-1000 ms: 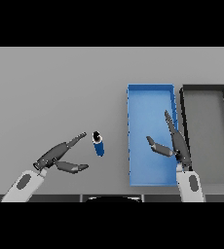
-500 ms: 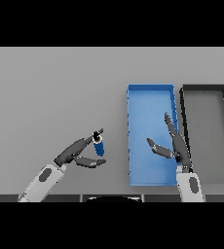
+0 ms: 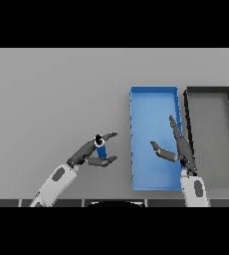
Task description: Pick up the blue pipe and place it into the blue bin.
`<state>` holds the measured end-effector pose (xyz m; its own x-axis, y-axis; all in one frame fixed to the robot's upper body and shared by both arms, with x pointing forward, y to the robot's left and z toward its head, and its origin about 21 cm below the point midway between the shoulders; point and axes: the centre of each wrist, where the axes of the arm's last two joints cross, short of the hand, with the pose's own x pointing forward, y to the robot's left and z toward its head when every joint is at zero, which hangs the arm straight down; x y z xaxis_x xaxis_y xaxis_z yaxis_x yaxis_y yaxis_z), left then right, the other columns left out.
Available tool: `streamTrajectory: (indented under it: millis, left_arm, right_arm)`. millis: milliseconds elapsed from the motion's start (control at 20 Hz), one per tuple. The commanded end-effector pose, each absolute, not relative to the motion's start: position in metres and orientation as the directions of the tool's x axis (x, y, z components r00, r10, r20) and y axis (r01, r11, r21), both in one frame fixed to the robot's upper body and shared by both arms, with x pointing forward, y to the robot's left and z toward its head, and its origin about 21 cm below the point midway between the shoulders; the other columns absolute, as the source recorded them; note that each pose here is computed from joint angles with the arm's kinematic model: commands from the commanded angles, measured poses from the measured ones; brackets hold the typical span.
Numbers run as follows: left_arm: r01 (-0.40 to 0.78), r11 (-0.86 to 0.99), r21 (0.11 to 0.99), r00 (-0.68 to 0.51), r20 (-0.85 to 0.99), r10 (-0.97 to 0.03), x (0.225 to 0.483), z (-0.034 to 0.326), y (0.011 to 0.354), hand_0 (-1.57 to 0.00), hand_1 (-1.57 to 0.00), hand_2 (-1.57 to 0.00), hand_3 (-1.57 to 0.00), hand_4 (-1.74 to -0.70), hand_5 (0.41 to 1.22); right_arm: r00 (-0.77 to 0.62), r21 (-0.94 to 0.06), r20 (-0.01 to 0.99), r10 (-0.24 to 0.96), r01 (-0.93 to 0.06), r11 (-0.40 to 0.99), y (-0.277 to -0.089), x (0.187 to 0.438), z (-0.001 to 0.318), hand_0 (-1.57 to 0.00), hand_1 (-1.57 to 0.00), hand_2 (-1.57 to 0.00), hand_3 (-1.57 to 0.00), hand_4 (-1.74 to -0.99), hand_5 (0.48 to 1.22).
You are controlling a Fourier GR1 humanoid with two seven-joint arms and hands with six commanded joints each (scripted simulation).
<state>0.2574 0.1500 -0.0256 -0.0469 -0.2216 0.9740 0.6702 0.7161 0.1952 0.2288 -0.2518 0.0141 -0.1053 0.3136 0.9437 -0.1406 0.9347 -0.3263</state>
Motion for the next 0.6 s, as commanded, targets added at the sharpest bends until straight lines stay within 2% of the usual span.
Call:
streamTrajectory:
  millis: [0,50,100,200,300,400,550]
  left_arm:
    - [0.672,0.722,0.166,-0.038,0.981,-0.191,0.258,-0.025,0.147,0.00,-0.12,-0.27,-0.20,-1.22,0.635]
    - [0.676,0.723,0.144,-0.034,0.986,-0.166,0.258,-0.024,0.144,-0.04,-0.25,-0.42,-0.35,-1.27,0.675]
    - [0.677,0.727,0.117,-0.023,0.990,-0.137,0.255,-0.027,0.144,-0.18,-0.41,-0.58,-0.59,-1.30,0.784]
    - [0.668,0.737,0.101,-0.022,0.993,-0.116,0.252,-0.027,0.139,-0.65,-0.83,-0.94,-0.91,-1.45,0.941]
    - [0.674,0.731,0.108,-0.027,0.992,-0.121,0.252,-0.024,0.134,-0.98,-1.10,-1.16,-1.11,-1.55,1.042]
    - [0.685,0.720,0.113,-0.040,0.992,-0.117,0.245,-0.025,0.129,-1.19,-1.27,-1.31,-1.26,-1.62,1.106]
    - [0.688,0.712,0.139,-0.073,0.990,-0.123,0.244,-0.026,0.126,-1.38,-1.42,-1.44,-1.41,-1.54,1.162]
  right_arm:
    - [-0.119,-0.326,0.943,0.312,-0.138,0.935,-0.254,0.228,0.016,0.00,0.00,0.00,0.00,-1.188,0.556]
    - [-0.125,-0.313,0.947,0.297,-0.138,0.940,-0.253,0.227,0.017,0.00,0.00,0.00,0.00,-1.196,0.560]
    - [-0.114,-0.310,0.949,0.296,-0.140,0.940,-0.251,0.227,0.016,0.00,0.00,0.00,0.00,-1.192,0.560]
    - [-0.115,-0.313,0.948,0.298,-0.144,0.939,-0.252,0.224,0.016,0.00,0.00,0.00,0.00,-1.189,0.562]
    - [-0.106,-0.325,0.944,0.313,-0.136,0.936,-0.253,0.227,0.015,0.00,0.00,0.00,0.00,-1.182,0.562]
    - [-0.119,-0.329,0.942,0.314,-0.135,0.935,-0.252,0.228,0.016,0.00,0.00,0.00,0.00,-1.178,0.561]
    - [-0.103,-0.323,0.945,0.310,-0.141,0.936,-0.251,0.230,0.016,0.00,0.00,0.00,0.00,-1.176,0.559]
